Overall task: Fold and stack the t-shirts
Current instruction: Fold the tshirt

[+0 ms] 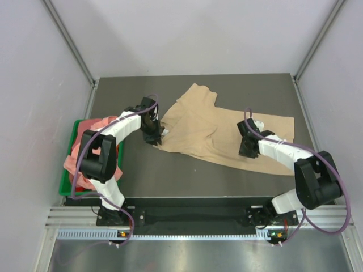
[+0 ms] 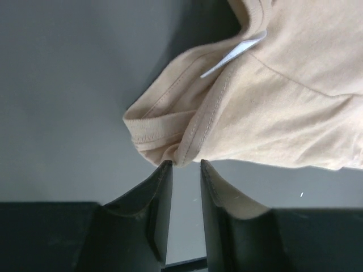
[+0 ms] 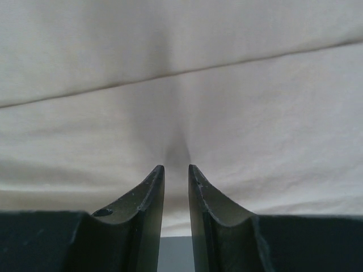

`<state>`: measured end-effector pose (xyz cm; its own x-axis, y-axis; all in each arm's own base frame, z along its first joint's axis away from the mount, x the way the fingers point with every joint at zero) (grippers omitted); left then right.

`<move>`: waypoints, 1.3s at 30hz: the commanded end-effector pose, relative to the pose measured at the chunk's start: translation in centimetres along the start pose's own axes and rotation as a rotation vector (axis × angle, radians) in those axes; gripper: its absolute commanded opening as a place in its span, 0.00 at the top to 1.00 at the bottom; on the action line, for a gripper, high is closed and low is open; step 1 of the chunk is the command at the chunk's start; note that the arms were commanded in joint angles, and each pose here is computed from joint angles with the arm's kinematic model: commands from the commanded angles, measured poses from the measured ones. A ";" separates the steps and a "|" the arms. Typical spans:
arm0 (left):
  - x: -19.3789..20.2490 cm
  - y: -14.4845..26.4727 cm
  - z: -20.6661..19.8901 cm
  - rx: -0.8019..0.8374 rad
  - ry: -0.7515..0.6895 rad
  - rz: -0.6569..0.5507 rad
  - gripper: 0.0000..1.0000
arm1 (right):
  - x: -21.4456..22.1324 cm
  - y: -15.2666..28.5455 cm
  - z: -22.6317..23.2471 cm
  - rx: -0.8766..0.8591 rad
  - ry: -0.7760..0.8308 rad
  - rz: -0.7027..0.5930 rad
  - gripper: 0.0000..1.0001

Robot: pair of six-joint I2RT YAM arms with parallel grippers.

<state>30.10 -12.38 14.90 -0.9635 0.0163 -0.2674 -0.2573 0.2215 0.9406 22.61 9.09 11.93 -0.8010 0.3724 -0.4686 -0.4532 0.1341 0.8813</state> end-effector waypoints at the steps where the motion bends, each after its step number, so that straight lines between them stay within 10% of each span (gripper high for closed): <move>1: -0.6 -0.6 0.4 -0.054 0.003 -0.024 0.82 | -0.4 0.3 -1.2 0.027 -0.045 -0.044 0.76; 5: -0.7 -0.2 1.3 -0.194 0.022 -0.006 1.00 | 0.3 -1.0 -2.8 0.091 -0.059 -0.012 0.76; 22: -0.1 1.0 2.0 -0.300 -0.006 0.045 1.00 | 0.8 -1.8 -5.8 0.187 -0.169 0.033 0.78; 31: -4.1 5.7 0.6 -0.313 -0.015 -0.072 0.71 | -1.8 1.1 -4.1 0.014 -0.160 -0.024 0.72; 39: -6.9 5.5 -4.2 0.203 -0.067 -0.132 0.71 | -4.6 3.4 2.0 -0.266 -0.107 -0.088 0.69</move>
<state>34.81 -13.21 23.75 -0.8985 0.0191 -0.4386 -0.4274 0.1910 0.8837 23.33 7.11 14.63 -0.7342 0.4872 -0.4729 -0.5156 0.0530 0.8552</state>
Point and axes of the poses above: each gripper's point midway between its finger pads, its own y axis back along the fingers, its own z axis along the line the jaws close on, x = y × z, the point moved 10 cm from there along y, back along the fingers, and after that the axes turned 8 degrees about -y, right-handed, at the moved point
